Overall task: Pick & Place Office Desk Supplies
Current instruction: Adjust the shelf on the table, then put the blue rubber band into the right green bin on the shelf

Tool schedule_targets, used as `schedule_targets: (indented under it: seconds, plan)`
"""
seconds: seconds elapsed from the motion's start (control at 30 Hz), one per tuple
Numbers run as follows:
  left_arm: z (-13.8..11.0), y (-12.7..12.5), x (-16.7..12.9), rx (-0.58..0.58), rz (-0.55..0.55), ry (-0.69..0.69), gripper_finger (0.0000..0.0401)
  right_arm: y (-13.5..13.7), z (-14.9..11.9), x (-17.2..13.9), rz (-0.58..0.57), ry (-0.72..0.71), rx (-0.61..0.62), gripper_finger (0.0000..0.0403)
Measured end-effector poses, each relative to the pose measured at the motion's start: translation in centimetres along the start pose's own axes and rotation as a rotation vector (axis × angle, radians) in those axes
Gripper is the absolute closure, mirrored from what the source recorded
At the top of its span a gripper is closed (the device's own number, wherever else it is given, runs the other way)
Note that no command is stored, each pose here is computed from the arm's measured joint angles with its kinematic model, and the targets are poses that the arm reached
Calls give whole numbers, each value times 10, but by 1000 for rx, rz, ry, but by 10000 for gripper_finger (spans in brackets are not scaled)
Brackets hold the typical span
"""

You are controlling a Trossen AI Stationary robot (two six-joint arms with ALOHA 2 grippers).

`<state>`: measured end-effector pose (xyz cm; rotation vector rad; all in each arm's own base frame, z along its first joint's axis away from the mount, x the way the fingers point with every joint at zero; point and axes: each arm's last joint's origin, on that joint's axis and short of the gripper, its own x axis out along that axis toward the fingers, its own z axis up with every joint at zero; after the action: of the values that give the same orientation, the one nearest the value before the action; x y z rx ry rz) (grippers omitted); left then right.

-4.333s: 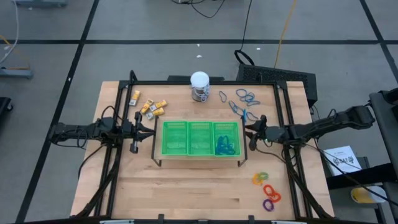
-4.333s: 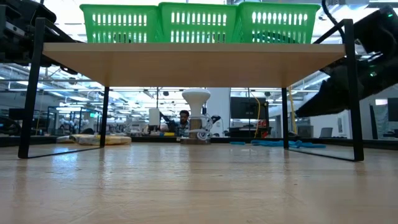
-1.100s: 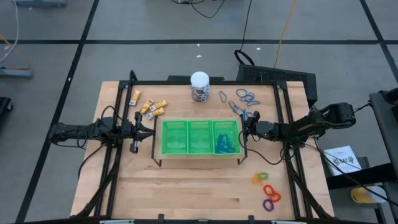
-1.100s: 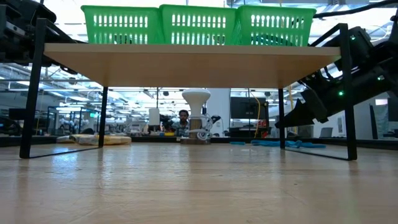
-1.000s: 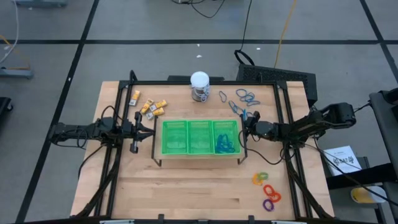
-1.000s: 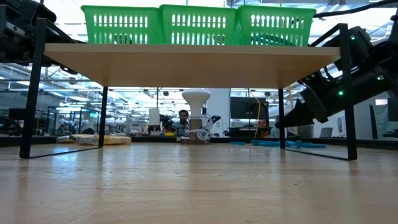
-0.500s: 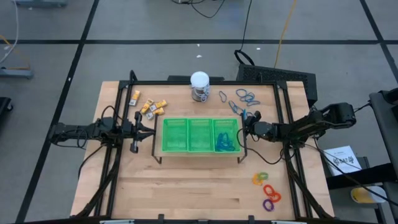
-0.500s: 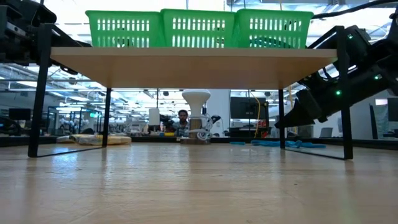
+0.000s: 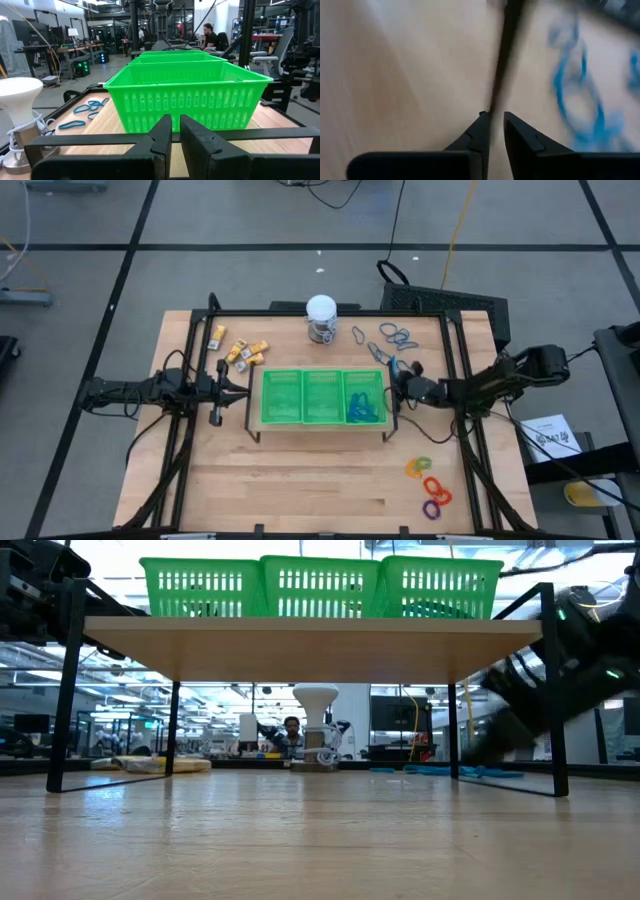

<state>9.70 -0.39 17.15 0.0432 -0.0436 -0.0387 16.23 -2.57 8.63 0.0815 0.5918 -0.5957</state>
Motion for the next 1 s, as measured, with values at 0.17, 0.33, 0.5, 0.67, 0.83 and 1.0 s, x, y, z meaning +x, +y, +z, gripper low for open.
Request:
schedule_targets:
  seconds: [0.17,0.33,0.5,0.67,0.83,1.0]
  plan:
    - [0,0,0,0,0,-3,357,-1,-1,-2,17,20,3,319]
    - [2,0,0,0,0,-20,357,-3,0,-7,18,35,15,293]
    - [2,0,0,0,0,-19,357,-5,5,-15,42,17,20,280]
    - [2,0,0,0,1,-20,357,-10,8,-23,4,0,-7,285]
    - [2,0,0,0,0,-20,357,-17,12,-30,-114,-44,7,296]
    - [2,0,0,0,1,-20,357,-24,17,-31,-148,-79,100,308]
